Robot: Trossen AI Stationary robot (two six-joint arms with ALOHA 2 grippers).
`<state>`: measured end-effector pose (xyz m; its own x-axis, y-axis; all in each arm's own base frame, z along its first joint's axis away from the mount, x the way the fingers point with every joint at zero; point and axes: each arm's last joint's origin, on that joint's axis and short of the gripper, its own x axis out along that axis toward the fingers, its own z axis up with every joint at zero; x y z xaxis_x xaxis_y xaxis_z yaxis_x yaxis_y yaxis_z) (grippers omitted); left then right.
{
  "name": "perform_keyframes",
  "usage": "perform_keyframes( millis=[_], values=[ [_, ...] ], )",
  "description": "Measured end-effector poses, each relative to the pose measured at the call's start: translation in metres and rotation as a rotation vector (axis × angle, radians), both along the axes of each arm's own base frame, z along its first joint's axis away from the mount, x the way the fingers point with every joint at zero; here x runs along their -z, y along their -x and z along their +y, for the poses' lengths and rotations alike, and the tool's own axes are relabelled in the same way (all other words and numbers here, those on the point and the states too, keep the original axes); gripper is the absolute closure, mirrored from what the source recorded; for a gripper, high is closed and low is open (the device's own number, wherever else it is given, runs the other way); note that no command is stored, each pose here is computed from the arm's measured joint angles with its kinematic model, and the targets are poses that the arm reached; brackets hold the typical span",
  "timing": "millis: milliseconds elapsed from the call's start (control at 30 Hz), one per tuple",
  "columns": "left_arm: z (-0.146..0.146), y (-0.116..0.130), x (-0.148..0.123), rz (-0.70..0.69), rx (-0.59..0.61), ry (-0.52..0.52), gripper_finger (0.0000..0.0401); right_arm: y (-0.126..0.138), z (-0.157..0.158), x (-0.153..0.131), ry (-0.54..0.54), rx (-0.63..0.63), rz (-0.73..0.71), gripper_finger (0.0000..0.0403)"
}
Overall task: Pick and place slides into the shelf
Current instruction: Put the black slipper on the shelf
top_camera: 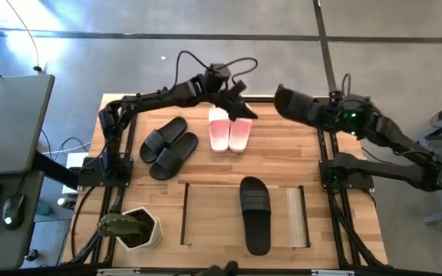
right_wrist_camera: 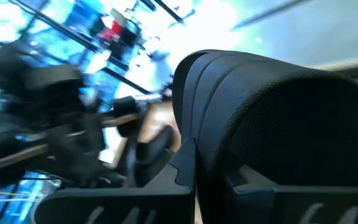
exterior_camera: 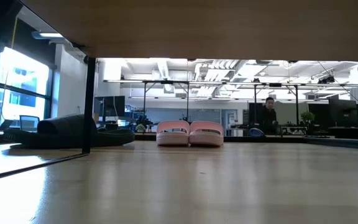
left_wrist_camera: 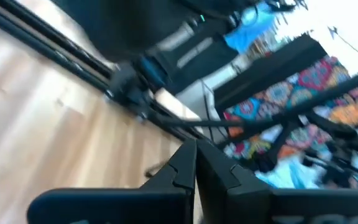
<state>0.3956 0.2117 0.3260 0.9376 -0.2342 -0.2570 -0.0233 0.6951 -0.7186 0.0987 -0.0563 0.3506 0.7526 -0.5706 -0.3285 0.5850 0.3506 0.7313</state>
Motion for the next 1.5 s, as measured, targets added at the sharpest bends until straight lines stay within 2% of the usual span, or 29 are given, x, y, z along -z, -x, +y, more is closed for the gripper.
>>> perform_keyframes(
  millis=[100, 233, 433, 567, 767, 933, 1500],
  values=[
    [0.012, 0.004, -0.004, -0.038, -0.055, -0.033, 0.0400, 0.003, 0.001, -0.017, 0.035, 0.008, -0.022, 0.0402],
    [0.024, 0.009, -0.011, -0.087, -0.118, -0.001, 0.0385, 0.002, 0.001, -0.028, 0.051, -0.003, -0.036, 0.0403],
    [0.027, 0.009, -0.016, -0.125, -0.143, 0.067, 0.0301, -0.013, -0.005, -0.025, 0.036, -0.066, 0.005, 0.0403],
    [0.027, 0.009, -0.015, -0.097, -0.154, 0.149, 0.0242, -0.022, -0.009, -0.026, 0.050, -0.086, 0.004, 0.0403],
    [0.029, 0.010, -0.008, -0.034, -0.221, 0.185, 0.0192, -0.027, -0.010, -0.028, 0.064, -0.126, -0.029, 0.0403],
    [0.031, 0.010, -0.009, -0.050, -0.272, 0.167, 0.0178, -0.030, -0.011, -0.027, 0.044, -0.151, -0.028, 0.0403],
    [0.035, 0.003, 0.004, -0.029, -0.274, 0.217, 0.0176, -0.061, -0.016, -0.017, 0.003, -0.223, 0.010, 0.0403]
  ],
)
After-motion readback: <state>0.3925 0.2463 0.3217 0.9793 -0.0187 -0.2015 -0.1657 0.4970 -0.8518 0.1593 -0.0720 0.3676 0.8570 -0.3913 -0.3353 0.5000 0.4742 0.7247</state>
